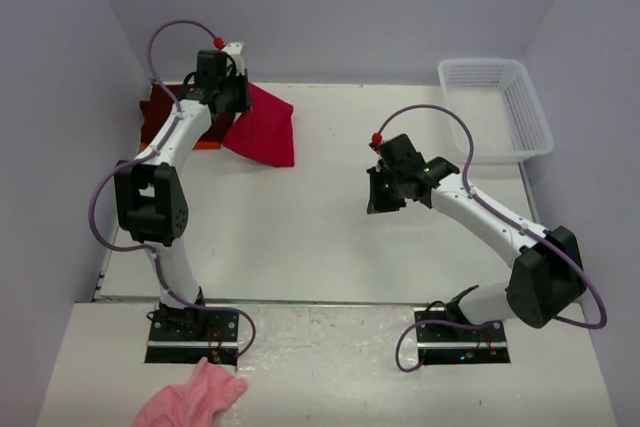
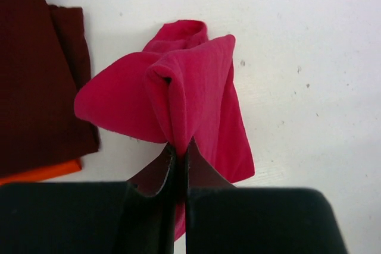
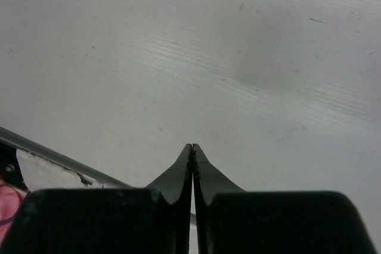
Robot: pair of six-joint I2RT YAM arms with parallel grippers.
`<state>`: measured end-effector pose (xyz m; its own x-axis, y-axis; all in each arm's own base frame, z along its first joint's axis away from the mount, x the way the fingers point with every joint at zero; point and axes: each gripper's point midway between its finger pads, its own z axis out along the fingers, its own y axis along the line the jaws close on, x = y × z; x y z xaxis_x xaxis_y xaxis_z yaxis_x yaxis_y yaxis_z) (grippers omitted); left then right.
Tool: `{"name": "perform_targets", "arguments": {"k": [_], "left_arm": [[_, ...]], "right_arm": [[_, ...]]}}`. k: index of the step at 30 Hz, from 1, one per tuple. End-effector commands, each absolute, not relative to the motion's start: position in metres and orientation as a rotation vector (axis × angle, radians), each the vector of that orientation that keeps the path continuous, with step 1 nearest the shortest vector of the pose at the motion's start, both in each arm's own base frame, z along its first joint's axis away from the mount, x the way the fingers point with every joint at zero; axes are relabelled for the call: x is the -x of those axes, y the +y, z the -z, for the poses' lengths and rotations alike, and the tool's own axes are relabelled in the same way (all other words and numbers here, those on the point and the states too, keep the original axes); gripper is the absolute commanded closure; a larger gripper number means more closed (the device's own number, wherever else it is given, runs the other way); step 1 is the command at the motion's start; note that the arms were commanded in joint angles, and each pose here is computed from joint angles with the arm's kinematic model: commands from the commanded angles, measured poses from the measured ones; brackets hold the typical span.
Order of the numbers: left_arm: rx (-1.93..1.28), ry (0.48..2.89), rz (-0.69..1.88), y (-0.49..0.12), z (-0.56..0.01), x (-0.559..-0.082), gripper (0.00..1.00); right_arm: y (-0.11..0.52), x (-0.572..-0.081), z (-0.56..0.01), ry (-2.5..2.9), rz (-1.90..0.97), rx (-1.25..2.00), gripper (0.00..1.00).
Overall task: Fold and stack the t-shirts
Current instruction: Put the neatly folded tshirt into the corner of the board with the left arm
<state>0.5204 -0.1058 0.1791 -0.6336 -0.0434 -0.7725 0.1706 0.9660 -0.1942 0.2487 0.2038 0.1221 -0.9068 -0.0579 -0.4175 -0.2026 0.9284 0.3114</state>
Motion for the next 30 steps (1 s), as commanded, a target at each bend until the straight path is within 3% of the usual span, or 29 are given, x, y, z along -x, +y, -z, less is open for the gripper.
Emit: {"name": "perform_targets", "arguments": {"k": [1,13,22,30], "left_arm": [[-0.156,2.051,0.287,-0.093,-0.238,-0.552,1.00],[-0.215,1.986,0.171,-0.035,-0.274,-0.599,1.00],[-0.116,2.047,0.182,0.044,-0.228,-0.622,1.00],[-0.085,2.036,0.196,0.070,-0.224,-0.618,1.00]], "right_arm": [[0.210,-0.249,-0.123,2.676,-0.524,0.244,1.00],[0.219,-0.241,-0.121,2.706,-0.566,0.295,1.00],[0.216,-0.232,-0.118,2.745,-0.540,0.304,1.00],[0.224,-0.232,-0.102,2.803,-0.536,0.324,1.00]]}}
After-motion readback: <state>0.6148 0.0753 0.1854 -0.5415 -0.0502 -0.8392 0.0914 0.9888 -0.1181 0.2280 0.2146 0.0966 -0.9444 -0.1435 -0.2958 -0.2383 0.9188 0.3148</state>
